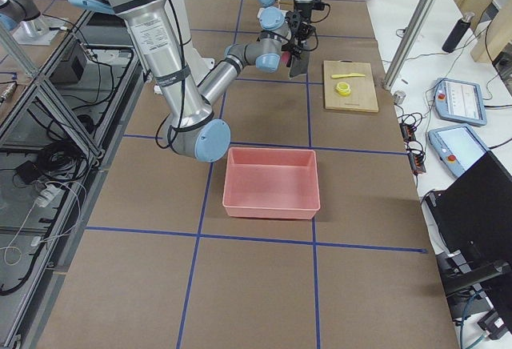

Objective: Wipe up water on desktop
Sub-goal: 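Grasp the hanging towel with the right gripper beside the left gripper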

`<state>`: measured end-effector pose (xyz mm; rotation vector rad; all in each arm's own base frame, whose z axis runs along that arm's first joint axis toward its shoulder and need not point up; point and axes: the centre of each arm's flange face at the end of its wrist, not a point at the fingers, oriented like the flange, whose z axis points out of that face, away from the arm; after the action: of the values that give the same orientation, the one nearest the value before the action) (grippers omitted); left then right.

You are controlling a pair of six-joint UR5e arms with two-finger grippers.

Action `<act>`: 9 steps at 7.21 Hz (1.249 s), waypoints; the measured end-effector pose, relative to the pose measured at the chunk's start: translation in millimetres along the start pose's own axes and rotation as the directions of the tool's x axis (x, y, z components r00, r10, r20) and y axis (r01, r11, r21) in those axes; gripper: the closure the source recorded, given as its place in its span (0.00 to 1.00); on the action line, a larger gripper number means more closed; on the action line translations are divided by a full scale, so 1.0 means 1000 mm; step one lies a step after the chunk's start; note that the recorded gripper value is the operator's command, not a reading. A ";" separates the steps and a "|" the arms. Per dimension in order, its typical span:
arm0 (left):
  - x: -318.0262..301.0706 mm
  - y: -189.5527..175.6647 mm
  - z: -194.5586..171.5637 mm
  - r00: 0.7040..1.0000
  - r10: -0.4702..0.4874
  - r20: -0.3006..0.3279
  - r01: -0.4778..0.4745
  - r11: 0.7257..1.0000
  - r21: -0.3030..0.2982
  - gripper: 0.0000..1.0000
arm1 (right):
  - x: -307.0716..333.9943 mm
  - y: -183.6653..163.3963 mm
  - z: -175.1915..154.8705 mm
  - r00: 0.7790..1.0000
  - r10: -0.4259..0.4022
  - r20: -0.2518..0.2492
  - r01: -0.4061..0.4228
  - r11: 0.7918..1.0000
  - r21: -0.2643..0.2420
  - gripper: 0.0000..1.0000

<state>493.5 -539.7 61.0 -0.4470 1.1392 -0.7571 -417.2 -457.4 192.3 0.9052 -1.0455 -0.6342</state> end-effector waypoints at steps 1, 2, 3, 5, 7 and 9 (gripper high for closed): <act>-0.001 0.003 0.002 1.000 0.002 0.003 -0.002 1.000 -0.004 1.00 | 0.001 0.001 0.000 1.000 0.001 -0.006 -0.001 1.000 0.001 0.49; -0.001 0.004 0.003 1.000 0.002 0.004 -0.002 1.000 -0.005 1.00 | 0.001 0.001 0.001 1.000 0.001 -0.009 -0.001 1.000 0.001 0.66; -0.001 0.005 0.004 1.000 0.003 0.005 -0.003 1.000 -0.005 1.00 | 0.002 0.002 0.001 1.000 0.001 -0.011 -0.001 1.000 -0.001 0.75; -0.002 0.003 0.005 1.000 0.002 0.007 -0.002 1.000 -0.004 1.00 | 0.003 0.004 0.002 1.000 0.003 -0.013 -0.003 1.000 -0.005 0.78; -0.003 0.000 0.008 1.000 -0.001 0.012 0.001 1.000 0.000 1.00 | 0.004 0.006 -0.001 1.000 0.004 -0.013 -0.004 1.000 -0.005 0.78; -0.003 -0.002 0.010 1.000 -0.002 0.015 0.002 1.000 0.002 1.00 | 0.005 0.010 -0.003 1.000 0.005 -0.015 -0.005 1.000 -0.007 1.00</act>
<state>501.5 -539.5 68.0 -0.4520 1.1237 -0.7554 -412.8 -455.5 202.1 0.8992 -1.0314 -0.6258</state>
